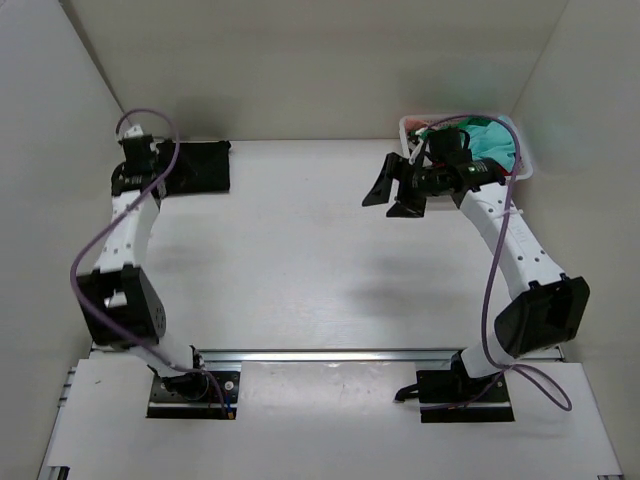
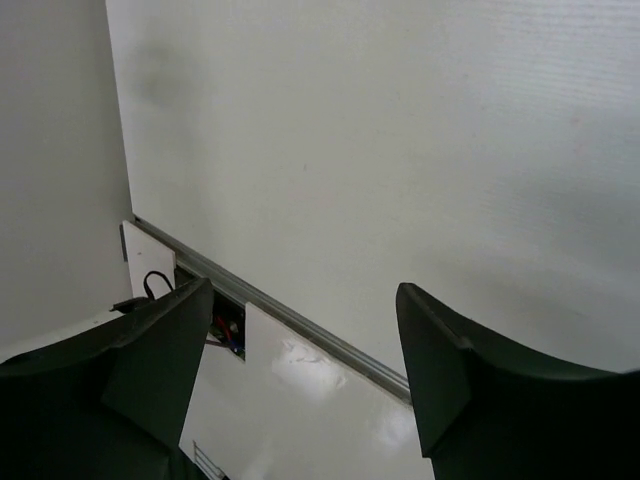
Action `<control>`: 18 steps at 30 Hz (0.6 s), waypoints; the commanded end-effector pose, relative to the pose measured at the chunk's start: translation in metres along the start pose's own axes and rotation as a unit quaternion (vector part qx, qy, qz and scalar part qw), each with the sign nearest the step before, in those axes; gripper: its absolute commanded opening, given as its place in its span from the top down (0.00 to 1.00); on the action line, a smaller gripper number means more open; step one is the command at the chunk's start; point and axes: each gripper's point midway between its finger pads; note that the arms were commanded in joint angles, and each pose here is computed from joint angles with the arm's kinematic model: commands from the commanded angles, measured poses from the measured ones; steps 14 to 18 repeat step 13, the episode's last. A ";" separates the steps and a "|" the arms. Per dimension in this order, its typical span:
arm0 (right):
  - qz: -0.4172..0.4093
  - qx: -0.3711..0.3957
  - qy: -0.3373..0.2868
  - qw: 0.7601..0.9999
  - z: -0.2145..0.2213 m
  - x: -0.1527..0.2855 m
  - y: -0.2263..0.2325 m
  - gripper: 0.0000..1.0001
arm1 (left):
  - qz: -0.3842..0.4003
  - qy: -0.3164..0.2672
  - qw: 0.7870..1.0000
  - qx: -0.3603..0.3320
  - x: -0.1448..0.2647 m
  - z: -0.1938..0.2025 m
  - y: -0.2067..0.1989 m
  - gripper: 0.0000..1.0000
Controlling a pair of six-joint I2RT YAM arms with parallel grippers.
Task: Fold and stack the t-shirts
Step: Put the neatly folded tshirt into the corner of the board with the left arm
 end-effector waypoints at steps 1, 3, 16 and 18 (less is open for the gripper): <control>-0.015 0.033 -0.023 0.999 0.009 0.016 0.007 0.28 | -0.026 0.012 1.000 -0.002 0.050 0.045 0.043 0.02; -0.001 0.037 -0.018 0.999 0.020 0.016 0.000 0.18 | 0.002 0.027 0.999 -0.017 0.084 0.073 0.036 0.01; 0.065 0.023 -0.052 0.996 0.026 0.044 -0.065 0.01 | 0.038 0.226 0.970 -0.081 0.152 0.207 0.040 0.01; 0.065 0.023 -0.052 0.996 0.026 0.044 -0.065 0.01 | 0.038 0.226 0.970 -0.081 0.152 0.207 0.040 0.01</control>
Point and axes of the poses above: each gripper's point midway between its finger pads, its own x axis back along the fingers, its own y axis along the line the jaws close on, z = x × y, and after that the axes turned 8 degrees about x, right-handed
